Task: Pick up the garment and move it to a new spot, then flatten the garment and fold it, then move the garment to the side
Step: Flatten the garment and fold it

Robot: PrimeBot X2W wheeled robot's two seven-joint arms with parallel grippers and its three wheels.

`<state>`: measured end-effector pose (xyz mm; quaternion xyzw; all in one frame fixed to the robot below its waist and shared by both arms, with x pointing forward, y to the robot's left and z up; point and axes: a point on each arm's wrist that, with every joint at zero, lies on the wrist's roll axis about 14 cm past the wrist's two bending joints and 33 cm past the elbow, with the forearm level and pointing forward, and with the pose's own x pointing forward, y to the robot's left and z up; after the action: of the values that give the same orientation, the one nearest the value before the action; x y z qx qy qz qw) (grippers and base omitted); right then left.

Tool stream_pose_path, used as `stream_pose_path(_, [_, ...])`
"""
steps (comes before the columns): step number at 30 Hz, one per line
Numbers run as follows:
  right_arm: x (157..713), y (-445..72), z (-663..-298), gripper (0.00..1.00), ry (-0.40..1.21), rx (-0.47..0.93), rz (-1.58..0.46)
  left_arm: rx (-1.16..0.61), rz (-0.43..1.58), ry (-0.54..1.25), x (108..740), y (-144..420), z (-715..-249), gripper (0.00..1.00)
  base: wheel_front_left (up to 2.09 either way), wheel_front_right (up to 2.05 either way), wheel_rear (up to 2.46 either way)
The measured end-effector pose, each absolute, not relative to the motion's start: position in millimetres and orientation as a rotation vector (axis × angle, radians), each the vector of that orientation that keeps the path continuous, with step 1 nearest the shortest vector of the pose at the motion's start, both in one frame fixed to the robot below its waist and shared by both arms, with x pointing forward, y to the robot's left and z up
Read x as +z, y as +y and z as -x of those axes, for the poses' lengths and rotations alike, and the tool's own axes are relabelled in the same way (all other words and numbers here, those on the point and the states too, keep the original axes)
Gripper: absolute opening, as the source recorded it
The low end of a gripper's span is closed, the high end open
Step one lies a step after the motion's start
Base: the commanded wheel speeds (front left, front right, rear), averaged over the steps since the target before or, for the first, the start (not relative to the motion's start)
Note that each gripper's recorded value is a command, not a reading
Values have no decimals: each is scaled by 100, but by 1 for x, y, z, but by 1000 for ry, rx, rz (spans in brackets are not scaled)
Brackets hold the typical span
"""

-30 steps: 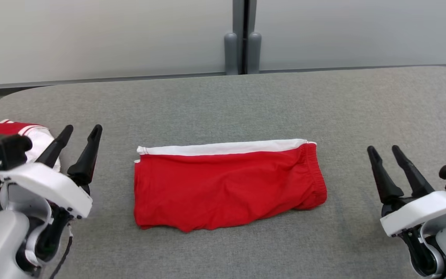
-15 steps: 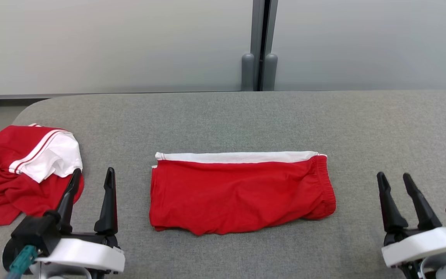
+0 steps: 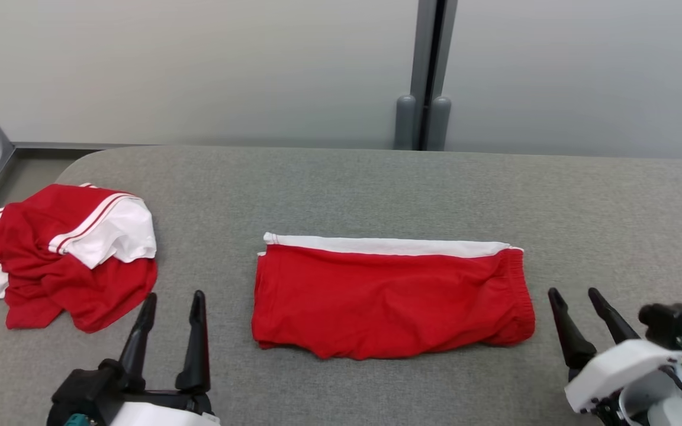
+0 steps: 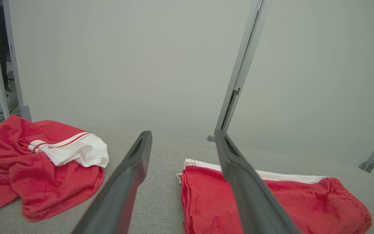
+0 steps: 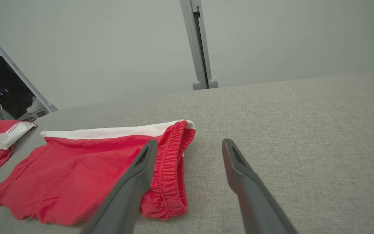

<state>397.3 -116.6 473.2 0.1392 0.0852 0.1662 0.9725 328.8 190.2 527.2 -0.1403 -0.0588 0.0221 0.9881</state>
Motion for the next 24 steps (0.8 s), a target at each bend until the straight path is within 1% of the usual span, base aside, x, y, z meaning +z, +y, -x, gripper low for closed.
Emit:
stream_pose_path(3, [466,-103,-410,100,230,367,-262,38,289,-109,522,187,-327,100,0,0,0])
stream_pose_path(5, [453,-94,-414,100,301,394,-228,40,291,-104,520,187,-327,100,0,0,0])
stream_pose_path(9, [435,-89,-426,100,392,392,-215,74,294,-99,515,196,-324,100,0,0,0])
stream_pose_path(13, [411,-83,-429,100,504,385,-227,118,288,-96,512,210,-318,100,0,0,0])
stream_pose_path(18, [388,-70,-430,100,646,387,-295,150,284,-82,506,218,-315,100,0,0,0])
stream_pose_path(21, [378,-66,-432,100,729,380,-343,166,283,-77,504,223,-316,100,0,0,0])
stream_pose_path(22, [378,-66,-432,100,729,380,-343,166,283,-77,504,223,-316,100,0,0,0])
stream_pose_path(24, [371,-69,-434,100,783,371,-346,174,279,-76,503,225,-317,100,0,0,0])
